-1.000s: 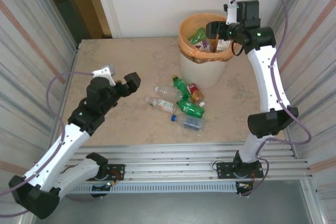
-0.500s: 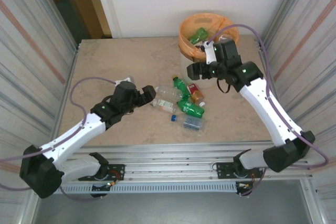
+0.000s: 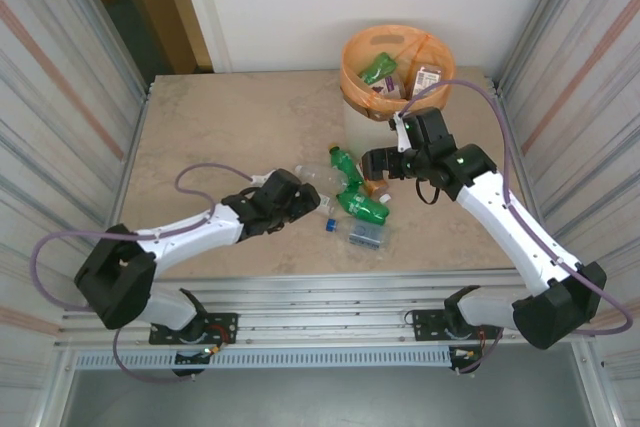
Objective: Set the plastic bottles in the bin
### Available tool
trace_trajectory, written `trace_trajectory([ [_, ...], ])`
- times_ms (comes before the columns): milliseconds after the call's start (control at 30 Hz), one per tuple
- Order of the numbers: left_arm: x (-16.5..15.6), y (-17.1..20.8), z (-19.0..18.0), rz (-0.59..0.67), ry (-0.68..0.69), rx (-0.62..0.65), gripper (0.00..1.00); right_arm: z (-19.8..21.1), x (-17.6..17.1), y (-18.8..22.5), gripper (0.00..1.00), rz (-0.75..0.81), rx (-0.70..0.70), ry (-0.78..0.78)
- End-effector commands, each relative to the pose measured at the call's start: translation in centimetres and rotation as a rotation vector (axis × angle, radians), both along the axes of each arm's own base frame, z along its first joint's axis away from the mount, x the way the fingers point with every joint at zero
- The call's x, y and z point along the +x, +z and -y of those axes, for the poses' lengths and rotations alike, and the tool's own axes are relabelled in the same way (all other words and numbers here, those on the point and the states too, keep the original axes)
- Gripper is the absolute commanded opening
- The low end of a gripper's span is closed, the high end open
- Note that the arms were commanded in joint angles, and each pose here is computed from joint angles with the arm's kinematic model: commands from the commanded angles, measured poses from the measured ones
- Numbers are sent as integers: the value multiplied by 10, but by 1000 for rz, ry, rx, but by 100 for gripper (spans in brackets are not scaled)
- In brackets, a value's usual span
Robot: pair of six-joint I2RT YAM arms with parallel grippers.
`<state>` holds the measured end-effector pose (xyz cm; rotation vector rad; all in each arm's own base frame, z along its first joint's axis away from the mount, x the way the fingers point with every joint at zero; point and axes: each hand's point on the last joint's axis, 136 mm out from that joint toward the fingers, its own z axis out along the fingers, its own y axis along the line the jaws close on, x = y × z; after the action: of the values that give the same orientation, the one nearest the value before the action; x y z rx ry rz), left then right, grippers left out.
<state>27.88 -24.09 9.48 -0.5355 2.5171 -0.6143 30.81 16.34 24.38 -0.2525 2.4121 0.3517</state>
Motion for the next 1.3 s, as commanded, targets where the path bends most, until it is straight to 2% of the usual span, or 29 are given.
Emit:
trace_trajectory([
  [0, 15, 13, 14, 33, 39, -58, 99, 6, 3, -1, 98, 6, 4, -50],
  [700, 46, -13, 36, -38, 14, -21, 99, 25, 13, -9, 98, -9, 47, -124],
  [1267, 23, -48, 25, -190, 6, 53, 87, 29, 14, -6, 98, -6, 60, -136],
])
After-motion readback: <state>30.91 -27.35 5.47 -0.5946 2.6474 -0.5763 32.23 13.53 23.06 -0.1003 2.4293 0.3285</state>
